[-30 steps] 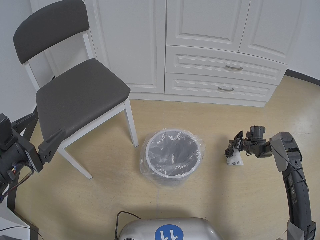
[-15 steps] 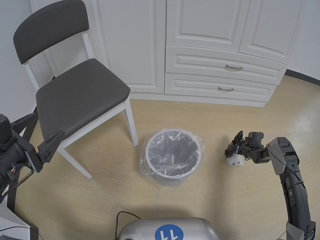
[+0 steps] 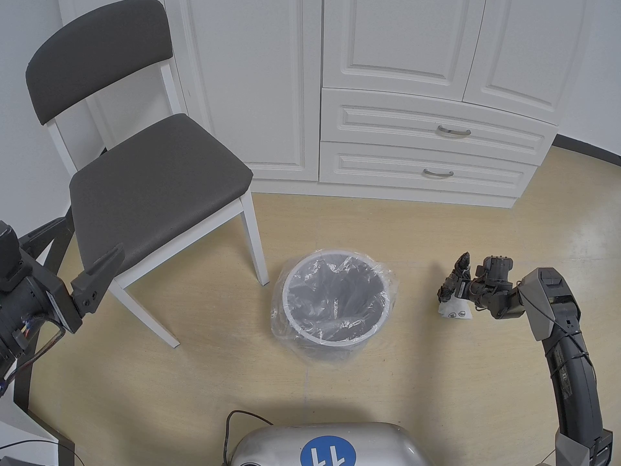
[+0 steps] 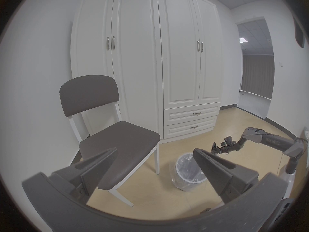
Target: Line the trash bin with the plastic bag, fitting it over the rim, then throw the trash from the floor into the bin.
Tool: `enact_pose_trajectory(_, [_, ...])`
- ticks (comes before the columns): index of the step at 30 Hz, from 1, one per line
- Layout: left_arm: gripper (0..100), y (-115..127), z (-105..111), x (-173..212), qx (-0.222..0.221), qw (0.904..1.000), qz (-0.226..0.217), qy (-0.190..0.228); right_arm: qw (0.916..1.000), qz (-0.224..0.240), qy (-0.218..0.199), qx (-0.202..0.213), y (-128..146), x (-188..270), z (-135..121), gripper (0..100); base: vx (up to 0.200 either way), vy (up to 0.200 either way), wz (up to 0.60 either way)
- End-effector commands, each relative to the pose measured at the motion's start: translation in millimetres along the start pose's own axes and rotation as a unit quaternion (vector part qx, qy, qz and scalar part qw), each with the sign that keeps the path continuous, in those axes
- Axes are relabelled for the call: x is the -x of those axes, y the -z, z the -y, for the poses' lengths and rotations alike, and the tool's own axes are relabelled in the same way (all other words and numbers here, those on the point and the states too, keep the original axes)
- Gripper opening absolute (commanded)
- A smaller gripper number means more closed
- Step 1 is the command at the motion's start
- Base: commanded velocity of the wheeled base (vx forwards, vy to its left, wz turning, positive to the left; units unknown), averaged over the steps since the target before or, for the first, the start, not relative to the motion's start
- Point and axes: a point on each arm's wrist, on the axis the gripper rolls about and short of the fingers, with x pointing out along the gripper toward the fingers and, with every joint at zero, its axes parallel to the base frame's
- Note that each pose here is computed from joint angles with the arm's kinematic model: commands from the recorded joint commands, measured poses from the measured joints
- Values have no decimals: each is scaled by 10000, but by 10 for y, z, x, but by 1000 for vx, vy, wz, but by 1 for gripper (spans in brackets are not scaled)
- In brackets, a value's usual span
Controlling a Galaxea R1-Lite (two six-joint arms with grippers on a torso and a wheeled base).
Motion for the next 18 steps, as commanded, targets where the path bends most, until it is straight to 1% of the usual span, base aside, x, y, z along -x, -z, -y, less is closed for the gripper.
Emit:
enact_pose_trajectory(1, [100, 1, -1, -4, 8, 10000, -2, -6, 10000, 12, 3, 2, -2, 0, -3, 0, 0, 0, 0])
enact_pose_trajectory(7, [100, 12, -7, -15, 4, 10000, -37, -40, 10000, 31, -14, 52, -17, 1, -23, 0, 0, 0, 0])
enact_pose_trajectory(10, [100, 11, -4, -22, -28, 10000, -43, -24, 9995, 282, -22, 165, -171, 41, -55, 0, 0, 0, 0])
enact_pose_trajectory(11, [100, 21, 2, -24, -32, 10000, -63, -5, 9982, 570, 2, 207, -383, 110, -92, 0, 0, 0, 0])
enact_pose_trajectory(13, [100, 33, 6, -37, -38, 9999, -100, 0, 9954, 920, 79, 268, -710, 243, -140, 0, 0, 0, 0])
enact_pose_trajectory(14, [100, 35, 6, -40, -40, 9999, -109, -6, 9949, 961, 88, 279, -763, 271, -145, 0, 0, 0, 0])
enact_pose_trajectory(15, [100, 30, 7, -48, -24, 9999, -108, 1, 9945, 976, 138, 347, -930, 427, -183, 0, 0, 0, 0])
enact_pose_trajectory(16, [100, 30, 5, -48, -24, 9999, -110, -14, 9945, 970, 148, 366, -956, 458, -185, 0, 0, 0, 0])
enact_pose_trajectory(17, [100, 30, 5, -48, -17, 9999, -109, -7, 9954, 793, 214, 485, -1058, 636, -202, 0, 0, 0, 0])
enact_pose_trajectory(18, [100, 28, 4, -45, -15, 9999, -102, -8, 9961, 627, 248, 562, -1092, 728, -217, 0, 0, 0, 0])
